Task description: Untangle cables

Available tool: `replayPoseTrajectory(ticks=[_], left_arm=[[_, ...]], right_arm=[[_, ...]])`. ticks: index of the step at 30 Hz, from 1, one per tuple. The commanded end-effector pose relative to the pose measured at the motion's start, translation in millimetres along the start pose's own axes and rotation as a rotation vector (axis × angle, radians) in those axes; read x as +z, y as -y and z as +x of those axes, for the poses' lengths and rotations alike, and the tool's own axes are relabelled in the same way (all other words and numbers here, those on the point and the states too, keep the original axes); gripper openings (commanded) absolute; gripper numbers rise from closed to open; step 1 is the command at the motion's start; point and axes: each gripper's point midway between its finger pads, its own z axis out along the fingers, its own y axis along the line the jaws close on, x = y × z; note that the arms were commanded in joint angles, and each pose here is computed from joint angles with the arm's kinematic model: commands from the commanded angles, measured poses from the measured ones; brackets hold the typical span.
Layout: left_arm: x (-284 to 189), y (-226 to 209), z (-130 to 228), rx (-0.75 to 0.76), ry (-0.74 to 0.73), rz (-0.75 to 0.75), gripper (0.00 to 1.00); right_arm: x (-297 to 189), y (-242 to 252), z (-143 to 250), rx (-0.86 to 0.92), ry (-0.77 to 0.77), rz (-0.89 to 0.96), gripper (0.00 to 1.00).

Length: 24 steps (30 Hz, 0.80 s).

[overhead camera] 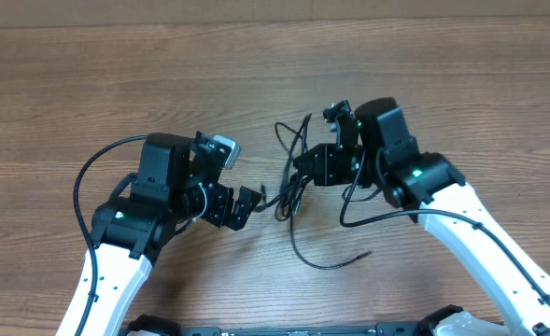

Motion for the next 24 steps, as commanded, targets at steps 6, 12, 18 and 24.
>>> replayPoseTrajectory(ticks=[6,12,18,24], left_arm=[[-3,-2,-7,0.005,0.014,-0.012,0.99],[-4,12,-2,0.105,0.000,0.065,1.00],[-4,14,5,0.162,-0.025,0.082,0.99],[-7,28,3,0.271,0.004,0.158,0.99]], right_arm=[[-43,-42,-33,-0.254,0.073,-0.025,0.04],[-56,-55,-40,-0.491,0.092,-0.021,0.04],[-59,-55,-37,-0.684,0.080,-0.010,0.04],[-60,-41,-36,-0.717,0.060,0.056,0.04]])
